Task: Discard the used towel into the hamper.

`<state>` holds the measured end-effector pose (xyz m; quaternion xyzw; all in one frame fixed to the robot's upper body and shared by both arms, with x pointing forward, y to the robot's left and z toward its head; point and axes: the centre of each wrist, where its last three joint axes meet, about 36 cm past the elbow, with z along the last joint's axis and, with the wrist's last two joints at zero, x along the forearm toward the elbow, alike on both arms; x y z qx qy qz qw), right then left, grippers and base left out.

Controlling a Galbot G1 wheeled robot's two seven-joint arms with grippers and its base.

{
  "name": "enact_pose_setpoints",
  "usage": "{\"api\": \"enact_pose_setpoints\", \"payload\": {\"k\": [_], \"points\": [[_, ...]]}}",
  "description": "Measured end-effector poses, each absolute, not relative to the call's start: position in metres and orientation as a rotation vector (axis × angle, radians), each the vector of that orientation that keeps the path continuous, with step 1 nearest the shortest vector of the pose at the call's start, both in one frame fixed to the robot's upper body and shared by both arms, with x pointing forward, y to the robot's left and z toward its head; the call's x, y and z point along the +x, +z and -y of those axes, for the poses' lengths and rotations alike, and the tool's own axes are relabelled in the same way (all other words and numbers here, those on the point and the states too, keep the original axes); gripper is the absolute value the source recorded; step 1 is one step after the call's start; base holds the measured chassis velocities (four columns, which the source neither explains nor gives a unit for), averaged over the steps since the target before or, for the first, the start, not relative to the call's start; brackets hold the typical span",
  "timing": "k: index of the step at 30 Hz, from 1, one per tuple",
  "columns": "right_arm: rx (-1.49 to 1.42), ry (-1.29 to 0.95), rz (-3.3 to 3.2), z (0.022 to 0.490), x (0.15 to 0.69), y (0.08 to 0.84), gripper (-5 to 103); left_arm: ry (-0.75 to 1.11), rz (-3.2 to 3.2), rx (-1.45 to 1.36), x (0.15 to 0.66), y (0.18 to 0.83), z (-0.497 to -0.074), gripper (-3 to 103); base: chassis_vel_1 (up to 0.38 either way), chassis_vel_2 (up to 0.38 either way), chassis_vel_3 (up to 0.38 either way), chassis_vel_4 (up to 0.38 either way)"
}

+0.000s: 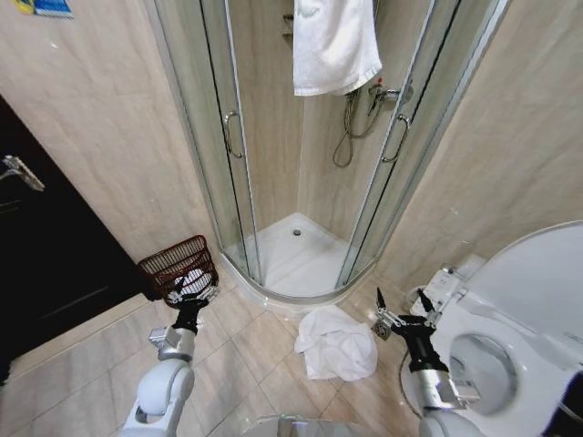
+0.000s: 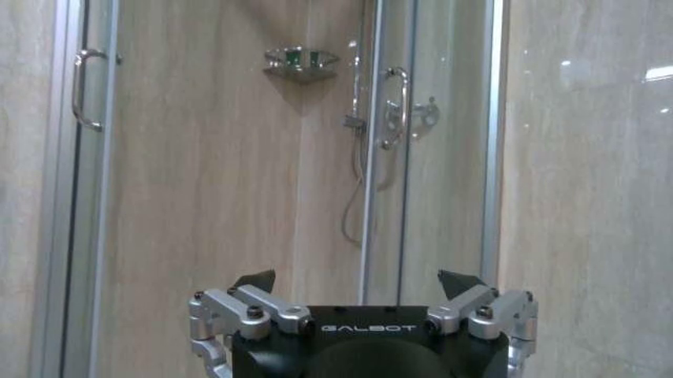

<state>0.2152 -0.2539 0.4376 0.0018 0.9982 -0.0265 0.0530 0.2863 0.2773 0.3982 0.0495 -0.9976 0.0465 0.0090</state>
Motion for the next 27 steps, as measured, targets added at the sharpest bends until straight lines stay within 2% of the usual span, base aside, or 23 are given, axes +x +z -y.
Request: {"api": "enact_pose_setpoints", "payload": {"k": [7,11,27], "points": [[0.139,-0.001,-3.026,0.222,0.229,0.453,100,0.142,3.115,0.141,0.288,0.397,-0.275,100,0.0,0.0,0.0,0.0],[0.094,0.026,-3.055,0.208,0.226,0.458,100,0.134,3.119,0.136,0.289,0.399,-0.277,100,0.0,0.0,0.0,0.0],[0.032,-0.017,-3.071,0.231,0.204,0.469,100,0.13,3.134,0.121,0.295,0.406,-0.283,100,0.0,0.0,0.0,0.0]]}}
